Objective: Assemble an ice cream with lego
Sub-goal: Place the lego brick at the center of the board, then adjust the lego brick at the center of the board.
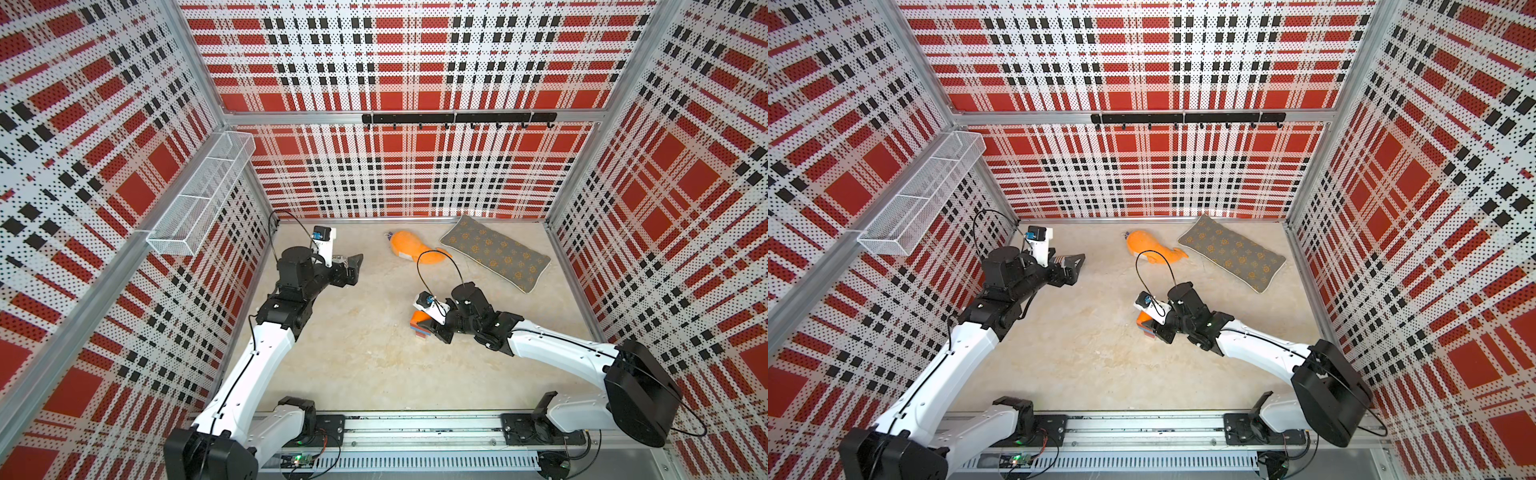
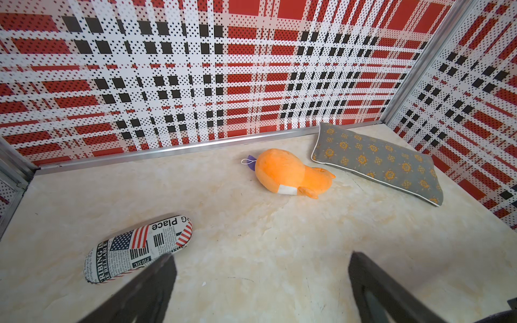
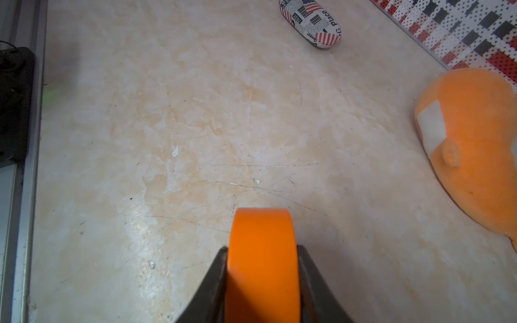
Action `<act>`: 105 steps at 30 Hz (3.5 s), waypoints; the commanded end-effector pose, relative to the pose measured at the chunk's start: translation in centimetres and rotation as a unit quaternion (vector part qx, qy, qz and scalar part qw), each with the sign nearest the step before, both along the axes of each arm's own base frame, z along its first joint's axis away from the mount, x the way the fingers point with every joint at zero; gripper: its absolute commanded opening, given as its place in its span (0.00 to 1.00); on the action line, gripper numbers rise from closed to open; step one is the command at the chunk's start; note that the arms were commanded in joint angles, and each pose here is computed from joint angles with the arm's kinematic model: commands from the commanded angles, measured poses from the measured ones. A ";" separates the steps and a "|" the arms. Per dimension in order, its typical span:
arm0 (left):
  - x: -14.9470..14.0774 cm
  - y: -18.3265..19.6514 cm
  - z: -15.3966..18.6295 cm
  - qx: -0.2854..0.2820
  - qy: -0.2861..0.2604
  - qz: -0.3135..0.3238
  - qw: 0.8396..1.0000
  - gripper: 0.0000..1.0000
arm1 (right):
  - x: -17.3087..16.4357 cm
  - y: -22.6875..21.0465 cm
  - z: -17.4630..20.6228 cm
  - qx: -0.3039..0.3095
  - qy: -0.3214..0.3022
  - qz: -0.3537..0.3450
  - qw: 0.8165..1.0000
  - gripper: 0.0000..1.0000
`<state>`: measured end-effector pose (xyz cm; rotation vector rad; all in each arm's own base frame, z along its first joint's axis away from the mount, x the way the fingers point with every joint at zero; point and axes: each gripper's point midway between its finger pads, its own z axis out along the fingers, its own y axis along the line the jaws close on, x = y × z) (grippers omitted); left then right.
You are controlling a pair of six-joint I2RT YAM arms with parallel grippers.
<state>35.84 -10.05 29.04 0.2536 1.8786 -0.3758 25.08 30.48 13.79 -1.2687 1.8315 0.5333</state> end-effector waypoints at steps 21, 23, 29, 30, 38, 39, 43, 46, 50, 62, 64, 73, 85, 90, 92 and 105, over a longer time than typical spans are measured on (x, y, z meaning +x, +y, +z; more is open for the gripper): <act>0.2 0.0 -0.3 0.002 0.000 -0.005 1.000 0.99 | 0.1 -0.9 -0.1 -0.008 0.001 -0.030 1.000 0.50; 0.2 0.0 -0.3 0.001 0.000 -0.006 1.000 0.99 | 0.1 -1.0 -0.1 -0.008 0.002 -0.031 0.999 0.53; 0.2 0.0 -0.3 0.001 0.001 -0.007 1.000 0.99 | 0.1 -1.1 0.3 -0.010 0.001 -0.032 0.999 0.59; 0.2 0.0 -0.3 0.000 0.001 -0.007 1.000 0.99 | 0.1 -1.1 0.4 -0.010 -0.001 -0.033 0.999 0.60; -0.5 -1.1 0.1 -0.011 -0.002 -0.038 0.999 0.99 | 1.0 -2.3 1.9 -0.013 -0.024 -0.063 0.998 0.70; -0.6 -1.3 0.4 -0.014 -0.004 -0.042 0.999 0.99 | 1.1 -2.5 2.4 -0.009 -0.028 -0.068 0.997 0.71; -1.7 -3.7 1.7 -0.003 -0.019 -0.048 0.999 0.99 | 1.6 -3.9 5.1 0.009 -0.052 -0.098 0.994 0.75; -3.5 -6.1 2.1 0.026 -0.032 -0.036 0.999 0.99 | 2.1 -5.3 7.2 0.024 -0.066 -0.135 0.988 0.78; -6.9 -9.0 0.7 -0.016 -0.018 -0.052 0.998 0.99 | 2.6 -7.2 9.3 0.032 -0.074 -0.180 0.980 0.79; -17.3 -13.0 -7.9 -0.078 -0.006 -0.077 0.994 0.99 | 2.5 -11.2 13.2 0.069 -0.115 -0.254 0.958 0.84; -18.4 -13.6 -9.7 -0.054 -0.007 -0.080 0.995 0.99 | 2.6 -12.0 13.8 0.074 -0.118 -0.271 0.952 0.84; -21.0 -15.4 -16.6 -0.054 0.018 -0.116 0.992 0.97 | 2.0 -14.2 15.3 0.091 -0.124 -0.302 0.941 0.86; -20.0 -16.1 -18.7 -0.058 -0.016 -0.131 0.990 0.98 | 2.3 -14.8 15.5 0.080 -0.124 -0.317 0.937 0.86; -19.0 -18.8 -20.4 -0.012 -0.019 -0.151 0.988 0.97 | 2.5 -14.8 15.8 0.081 -0.125 -0.318 0.936 0.86; -18.6 -19.6 -21.0 0.001 -0.020 -0.156 0.988 0.97 | 2.5 -14.8 15.9 0.083 -0.127 -0.319 0.936 0.86; -15.7 -20.7 -22.8 0.016 -0.049 -0.141 0.989 0.96 | 2.1 -15.1 16.0 0.087 -0.130 -0.319 0.935 0.86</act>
